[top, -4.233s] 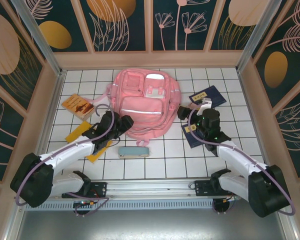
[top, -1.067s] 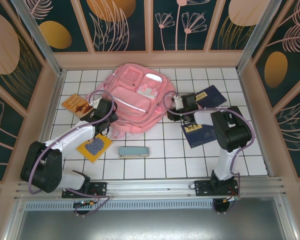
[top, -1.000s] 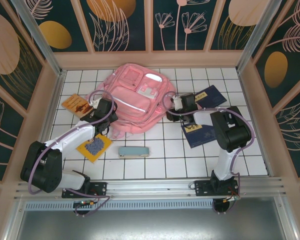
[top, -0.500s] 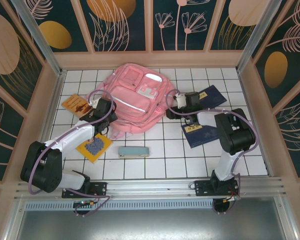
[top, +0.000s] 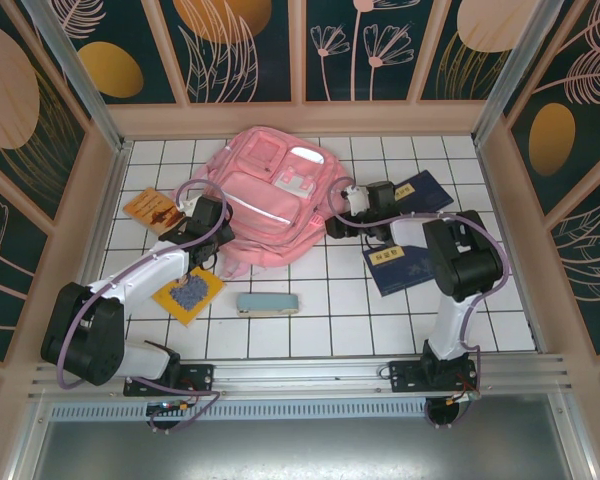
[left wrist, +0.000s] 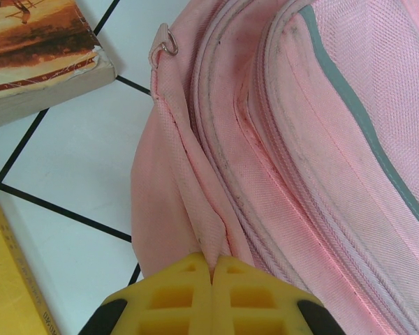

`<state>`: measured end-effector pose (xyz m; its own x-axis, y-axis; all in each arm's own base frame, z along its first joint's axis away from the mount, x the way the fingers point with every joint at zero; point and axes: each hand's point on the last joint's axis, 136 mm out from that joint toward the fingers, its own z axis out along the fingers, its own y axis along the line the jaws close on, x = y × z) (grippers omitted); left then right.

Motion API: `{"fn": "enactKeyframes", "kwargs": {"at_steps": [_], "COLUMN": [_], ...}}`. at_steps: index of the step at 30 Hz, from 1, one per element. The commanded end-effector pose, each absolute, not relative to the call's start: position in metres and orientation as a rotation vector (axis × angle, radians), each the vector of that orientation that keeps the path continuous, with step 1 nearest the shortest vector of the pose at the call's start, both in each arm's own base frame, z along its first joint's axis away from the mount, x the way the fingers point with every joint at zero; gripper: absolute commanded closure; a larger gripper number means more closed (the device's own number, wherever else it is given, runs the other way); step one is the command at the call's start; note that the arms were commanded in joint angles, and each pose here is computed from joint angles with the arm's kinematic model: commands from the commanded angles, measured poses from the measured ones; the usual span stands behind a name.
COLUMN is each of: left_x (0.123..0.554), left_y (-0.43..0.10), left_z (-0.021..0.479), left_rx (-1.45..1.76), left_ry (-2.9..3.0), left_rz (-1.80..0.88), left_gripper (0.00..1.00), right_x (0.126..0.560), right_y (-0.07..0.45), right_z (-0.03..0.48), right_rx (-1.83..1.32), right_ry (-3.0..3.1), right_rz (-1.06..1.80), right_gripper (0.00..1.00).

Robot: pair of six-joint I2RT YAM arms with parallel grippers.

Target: Pack books, pencil case, and school supplies into a backpack

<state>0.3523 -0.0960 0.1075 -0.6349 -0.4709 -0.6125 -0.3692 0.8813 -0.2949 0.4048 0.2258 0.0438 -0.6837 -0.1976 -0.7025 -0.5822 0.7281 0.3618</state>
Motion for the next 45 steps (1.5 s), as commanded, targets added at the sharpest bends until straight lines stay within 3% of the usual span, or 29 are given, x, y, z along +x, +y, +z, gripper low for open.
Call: {"fn": "enactKeyframes", "kwargs": {"at_steps": [1,20,29,38,45], "left_x": [0.363,0.363,0.362,0.360,0.355], "left_y": [-0.097,-0.099,-0.100,-0.102,-0.111], "left_z": [0.125,0.128,0.126,0.123,0.111], "left_rx": [-0.596,-0.596,-0.597,-0.602,-0.637], "left_ry": [2.263,2.256,2.260,2.267,2.288], "left_rz": [-0.223,-0.244,-0.248,-0.271,-0.356], "left_gripper": [1.00,1.00,1.00,1.00,1.00], "right_x": [0.411,0.382,0.382,0.381,0.370], "right_y": [0.225,0.227,0.222,0.219,0.228], "right_z": [0.036,0.037,0.039,0.042,0.057], "right_rx": [-0.608,-0.625,-0.608,-0.592,-0.622], "right_ry": [2.280,2.300,2.293,2.288,2.241], "right_rz": [0.746,0.791,0.752,0.706,0.702], "right_gripper": [0.31,0.45,0.63,1.00,1.00]}}
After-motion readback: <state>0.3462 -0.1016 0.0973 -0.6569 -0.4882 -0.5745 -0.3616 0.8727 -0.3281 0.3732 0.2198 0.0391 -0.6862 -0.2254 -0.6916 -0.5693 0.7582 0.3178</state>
